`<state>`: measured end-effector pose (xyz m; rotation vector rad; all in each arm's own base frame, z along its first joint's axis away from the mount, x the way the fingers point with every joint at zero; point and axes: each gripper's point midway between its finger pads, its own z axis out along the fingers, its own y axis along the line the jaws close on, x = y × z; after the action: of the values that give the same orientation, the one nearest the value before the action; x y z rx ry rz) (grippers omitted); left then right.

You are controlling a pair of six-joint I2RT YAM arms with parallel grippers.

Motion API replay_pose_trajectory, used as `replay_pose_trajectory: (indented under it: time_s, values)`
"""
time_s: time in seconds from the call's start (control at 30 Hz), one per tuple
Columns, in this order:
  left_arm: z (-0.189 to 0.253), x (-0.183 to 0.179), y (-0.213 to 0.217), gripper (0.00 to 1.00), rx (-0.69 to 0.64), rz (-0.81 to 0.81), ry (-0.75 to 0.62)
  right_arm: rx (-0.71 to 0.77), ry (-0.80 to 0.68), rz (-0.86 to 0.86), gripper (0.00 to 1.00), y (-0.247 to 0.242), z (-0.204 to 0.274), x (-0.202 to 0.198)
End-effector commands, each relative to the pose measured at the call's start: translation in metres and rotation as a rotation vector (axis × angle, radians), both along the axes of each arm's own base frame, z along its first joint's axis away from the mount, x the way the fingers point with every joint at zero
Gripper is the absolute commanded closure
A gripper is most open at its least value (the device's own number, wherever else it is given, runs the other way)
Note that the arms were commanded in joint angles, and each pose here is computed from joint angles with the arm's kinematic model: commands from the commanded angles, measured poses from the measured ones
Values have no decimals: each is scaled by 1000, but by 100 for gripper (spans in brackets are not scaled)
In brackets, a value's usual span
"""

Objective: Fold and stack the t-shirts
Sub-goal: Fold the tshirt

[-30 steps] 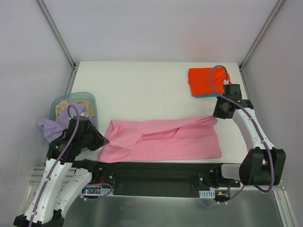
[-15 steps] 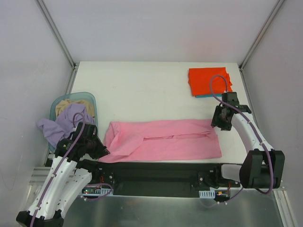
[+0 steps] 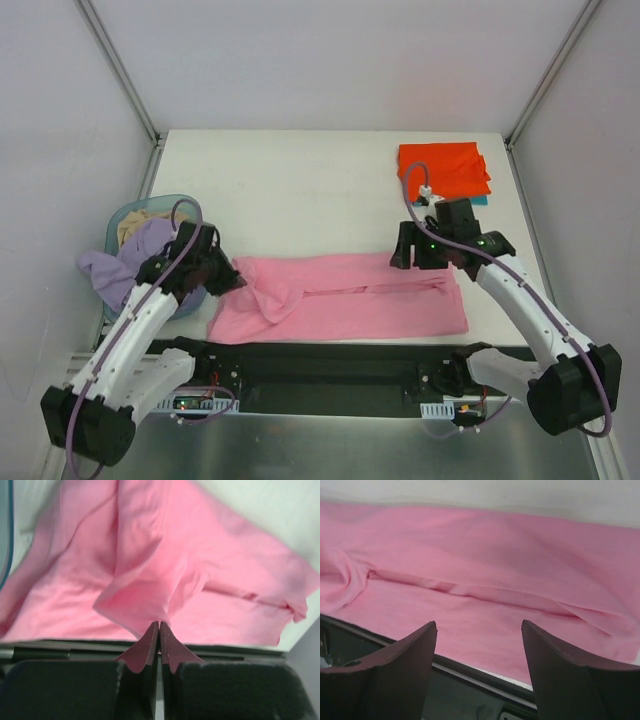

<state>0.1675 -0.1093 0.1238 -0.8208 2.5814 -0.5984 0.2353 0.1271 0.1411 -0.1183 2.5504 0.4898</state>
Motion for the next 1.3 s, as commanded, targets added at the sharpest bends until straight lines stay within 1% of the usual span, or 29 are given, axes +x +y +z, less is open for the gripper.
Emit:
replay_pose_trajectory:
  time_s: [0.0, 0.03, 0.07, 0.1, 0.13, 0.17, 0.2, 0.23, 0.27, 0.3, 0.33, 0.4, 0.43, 0.47, 0.5, 0.53, 0.63, 0.67, 0.7, 0.73, 0.77, 0.8, 0.9, 1.0, 1.1, 1.2, 1.27]
  values:
    - [39, 79, 0, 100, 89, 4, -208, 114, -61, 226, 28, 68, 19, -6]
    - [28, 90, -1, 100, 118, -6, -165, 103, -59, 249, 28, 77, 16, -9]
    - [28, 98, -2, 100, 131, -7, -159, 92, -58, 273, 28, 85, 13, -11]
    - [39, 111, -5, 100, 130, -9, -176, 80, -48, 330, 28, 103, 5, -19]
    - [27, 122, -7, 100, 155, -34, -137, 64, -48, 348, 28, 111, 2, -21]
    - [25, 129, -8, 100, 166, -42, -128, 53, -44, 369, 28, 120, 0, -25]
    - [32, 141, -9, 100, 170, -47, -142, 40, -39, 432, 28, 140, -6, -34]
    - [18, 148, -10, 100, 181, -53, -96, 27, -47, 451, 28, 148, -7, -36]
    - [16, 153, -11, 100, 182, -58, -84, 15, -41, 480, 28, 158, -11, -40]
    - [18, 160, -15, 100, 172, -78, -87, 33, -73, 535, 28, 181, -1, -46]
    - [7, 165, -14, 100, 177, -80, -54, 0, -48, 560, 29, 191, -15, -47]
    - [1, 169, -15, 100, 175, -81, -33, -15, -93, 637, 30, 219, -12, -55]
    - [-8, 170, -14, 100, 179, -80, -7, -29, -103, 649, 31, 234, -16, -51]
    - [-12, 172, -14, 100, 182, -83, 0, -24, -116, 664, 32, 245, -16, -52]
    - [-14, 174, -14, 100, 185, -85, 4, -24, -158, 718, 33, 260, -17, -53]
    - [-22, 175, -15, 100, 182, -90, 30, -11, -161, 747, 37, 276, -19, -52]
    - [-35, 178, -14, 100, 164, -97, 70, 1, -230, 822, 41, 306, -14, -50]
    - [-37, 180, -13, 100, 165, -94, 78, -15, -222, 849, 41, 313, -26, -53]
    - [-41, 182, -12, 100, 164, -96, 87, -11, -243, 868, 42, 320, -26, -53]
    - [-48, 182, -11, 100, 157, -97, 113, -42, -269, 893, 43, 323, -33, -52]
    - [-49, 181, -15, 100, 115, -105, 127, -59, -275, 909, 43, 329, -39, -53]
    - [-52, 180, -15, 100, 104, -105, 139, -69, -281, 920, 43, 331, -45, -53]
    - [-62, 180, -12, 100, 109, -97, 166, -87, -297, 948, 45, 341, -60, -51]
    - [-66, 178, -14, 100, 95, -105, 181, -94, -308, 983, 48, 349, -65, -51]
    - [-70, 176, -13, 100, 90, -103, 194, -121, -345, 996, 48, 356, -64, -47]
    - [-71, 176, -14, 100, 87, -108, 192, -170, -352, 987, 49, 357, -77, -39]
    - [-72, 176, -13, 100, 89, -105, 190, -232, -366, 953, 49, 352, -86, -28]
